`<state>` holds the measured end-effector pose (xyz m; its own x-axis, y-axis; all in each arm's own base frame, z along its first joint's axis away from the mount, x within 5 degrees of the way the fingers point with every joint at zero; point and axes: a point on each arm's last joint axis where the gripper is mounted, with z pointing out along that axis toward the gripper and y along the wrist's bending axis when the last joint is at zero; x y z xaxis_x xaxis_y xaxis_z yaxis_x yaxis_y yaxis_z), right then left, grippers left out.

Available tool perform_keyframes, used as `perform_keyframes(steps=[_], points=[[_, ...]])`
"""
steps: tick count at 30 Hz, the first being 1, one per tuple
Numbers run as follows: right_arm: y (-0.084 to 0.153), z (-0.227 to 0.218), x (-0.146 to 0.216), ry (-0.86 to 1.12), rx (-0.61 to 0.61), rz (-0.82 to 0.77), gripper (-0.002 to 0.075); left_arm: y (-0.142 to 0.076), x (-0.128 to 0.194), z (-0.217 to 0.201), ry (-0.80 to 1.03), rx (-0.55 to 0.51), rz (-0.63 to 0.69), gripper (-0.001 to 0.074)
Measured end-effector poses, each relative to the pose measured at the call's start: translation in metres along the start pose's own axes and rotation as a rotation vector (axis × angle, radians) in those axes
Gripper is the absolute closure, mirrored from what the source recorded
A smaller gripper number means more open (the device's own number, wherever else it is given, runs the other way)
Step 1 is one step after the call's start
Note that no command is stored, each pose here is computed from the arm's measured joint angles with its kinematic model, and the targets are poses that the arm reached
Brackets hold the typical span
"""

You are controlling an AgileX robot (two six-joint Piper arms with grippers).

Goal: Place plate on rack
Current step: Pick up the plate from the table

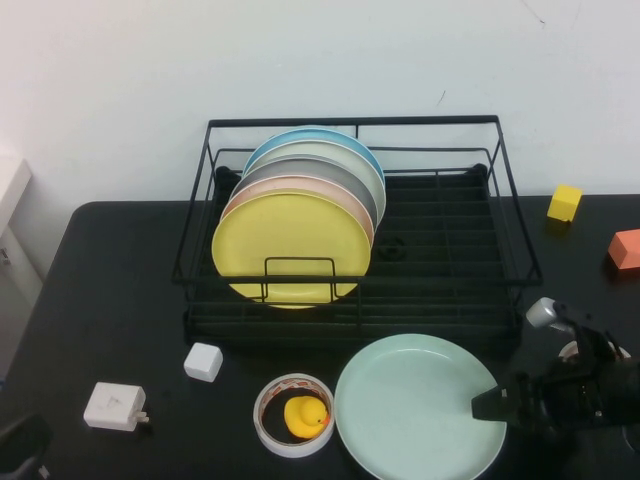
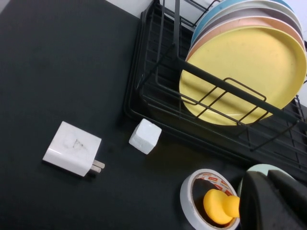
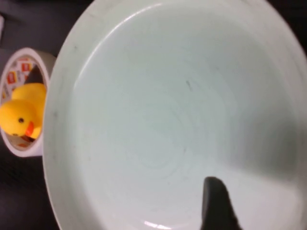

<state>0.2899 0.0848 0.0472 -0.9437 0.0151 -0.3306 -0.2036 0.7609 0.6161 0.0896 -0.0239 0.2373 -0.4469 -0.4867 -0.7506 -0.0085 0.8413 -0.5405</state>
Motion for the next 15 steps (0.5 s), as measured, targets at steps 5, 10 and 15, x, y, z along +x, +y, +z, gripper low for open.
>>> perform_keyframes(steps=[5, 10, 15], points=[[-0.0032, 0.0047, 0.0022, 0.007, -0.008, 0.021, 0.0419, 0.0000, 0.0000, 0.0000, -0.001, 0.000, 0.004, 0.0737], [-0.0059, 0.0063, 0.0033, 0.009, 0.006, 0.033, 0.0597, -0.0003, -0.0003, 0.0000, -0.003, 0.003, 0.009, 0.0737], [-0.0066, 0.0071, 0.0037, 0.009, 0.006, 0.040, 0.0708, -0.0003, -0.0003, 0.0000, -0.003, 0.003, 0.009, 0.0738]])
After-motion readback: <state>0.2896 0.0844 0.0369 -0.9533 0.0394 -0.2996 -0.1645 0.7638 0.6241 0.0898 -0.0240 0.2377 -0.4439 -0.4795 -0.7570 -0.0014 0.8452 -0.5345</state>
